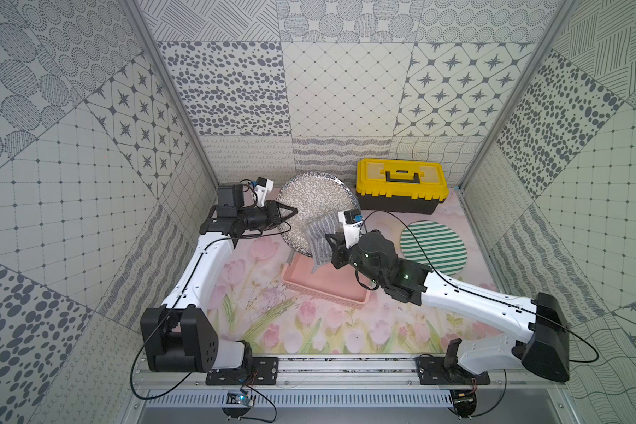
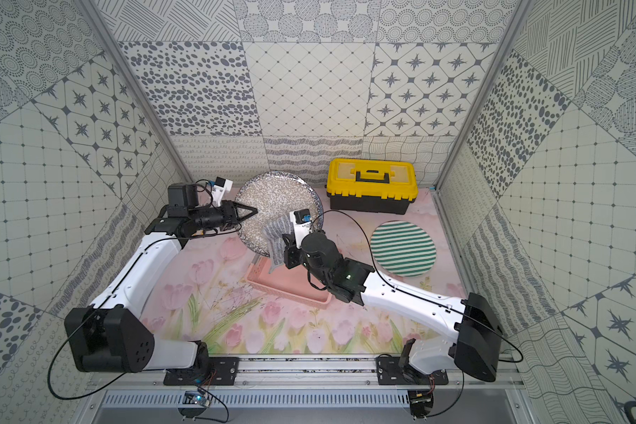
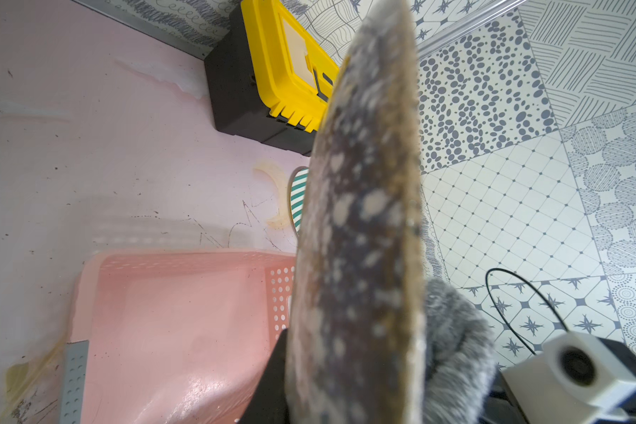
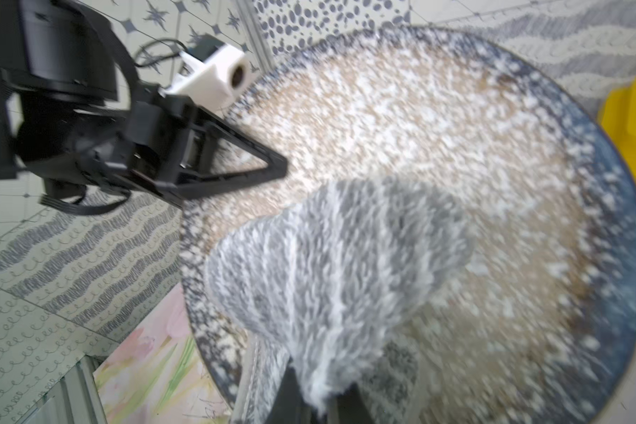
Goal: Wipe the wet plate dry
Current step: Wipe the plate with towel, then place the towel at the center of the board.
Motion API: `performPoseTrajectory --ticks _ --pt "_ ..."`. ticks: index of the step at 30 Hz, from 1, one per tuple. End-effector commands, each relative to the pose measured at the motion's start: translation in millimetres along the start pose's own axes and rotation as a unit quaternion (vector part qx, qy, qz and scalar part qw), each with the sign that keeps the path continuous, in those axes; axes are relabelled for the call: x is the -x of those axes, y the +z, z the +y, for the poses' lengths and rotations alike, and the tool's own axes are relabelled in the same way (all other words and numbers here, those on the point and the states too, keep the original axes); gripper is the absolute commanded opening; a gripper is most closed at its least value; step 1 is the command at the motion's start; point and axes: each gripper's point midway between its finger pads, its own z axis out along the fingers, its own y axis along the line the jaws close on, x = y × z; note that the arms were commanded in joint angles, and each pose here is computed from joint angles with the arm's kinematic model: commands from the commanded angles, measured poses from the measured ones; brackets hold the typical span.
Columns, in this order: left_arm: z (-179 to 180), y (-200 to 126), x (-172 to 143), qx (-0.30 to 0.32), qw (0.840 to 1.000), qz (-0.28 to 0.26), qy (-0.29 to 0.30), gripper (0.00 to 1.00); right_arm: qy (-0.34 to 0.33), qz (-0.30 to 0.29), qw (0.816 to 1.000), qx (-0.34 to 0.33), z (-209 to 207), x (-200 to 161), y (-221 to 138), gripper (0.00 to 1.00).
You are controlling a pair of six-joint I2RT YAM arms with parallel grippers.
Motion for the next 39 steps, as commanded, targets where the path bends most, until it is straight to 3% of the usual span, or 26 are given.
performPoseTrajectory --ticks 1,6,12,19,22,24,25,26,27,29,34,39 --pt "-53 -12 19 -0.095 0.990 -0.013 0.100 0.00 0.049 0.020 0.993 -0.102 -61 -20 -24 0.00" --pt "-49 -12 13 -0.091 0.990 -0.010 0.106 0.00 0.128 0.053 0.969 -0.206 -137 -63 -72 0.00" --pt "-45 -10 5 -0.093 0.990 -0.001 0.103 0.00 0.178 0.121 0.934 -0.285 -182 -121 -103 0.00" --pt "-44 -10 -2 -0.097 0.990 0.007 0.101 0.00 0.176 0.213 0.899 -0.340 -200 -177 -92 0.00" --pt "-45 -11 -4 -0.100 0.990 0.010 0.102 0.00 0.164 0.240 0.891 -0.348 -202 -191 -82 0.07" --pt "-45 -11 -6 -0.100 0.990 0.012 0.102 0.00 0.157 0.250 0.894 -0.336 -197 -192 -75 0.27" --pt "-45 -11 -7 -0.101 0.990 0.013 0.102 0.00 0.152 0.250 0.898 -0.329 -195 -188 -73 0.46" --pt "-46 -12 -9 -0.102 0.989 0.014 0.103 0.00 0.146 0.247 0.902 -0.322 -192 -183 -73 0.58" --pt "-47 -12 -10 -0.103 0.989 0.015 0.105 0.00 0.142 0.238 0.907 -0.316 -191 -174 -74 0.68" --pt "-48 -13 -11 -0.103 0.989 0.015 0.109 0.00 0.129 0.217 0.918 -0.305 -188 -154 -81 0.78" --pt "-55 -16 -17 -0.113 0.985 0.022 0.127 0.00 0.124 0.181 0.947 -0.235 -178 -101 -89 0.86" --pt "-67 -21 -35 -0.150 0.977 0.049 0.144 0.00 0.183 0.182 0.965 -0.034 -134 -62 -64 0.84"
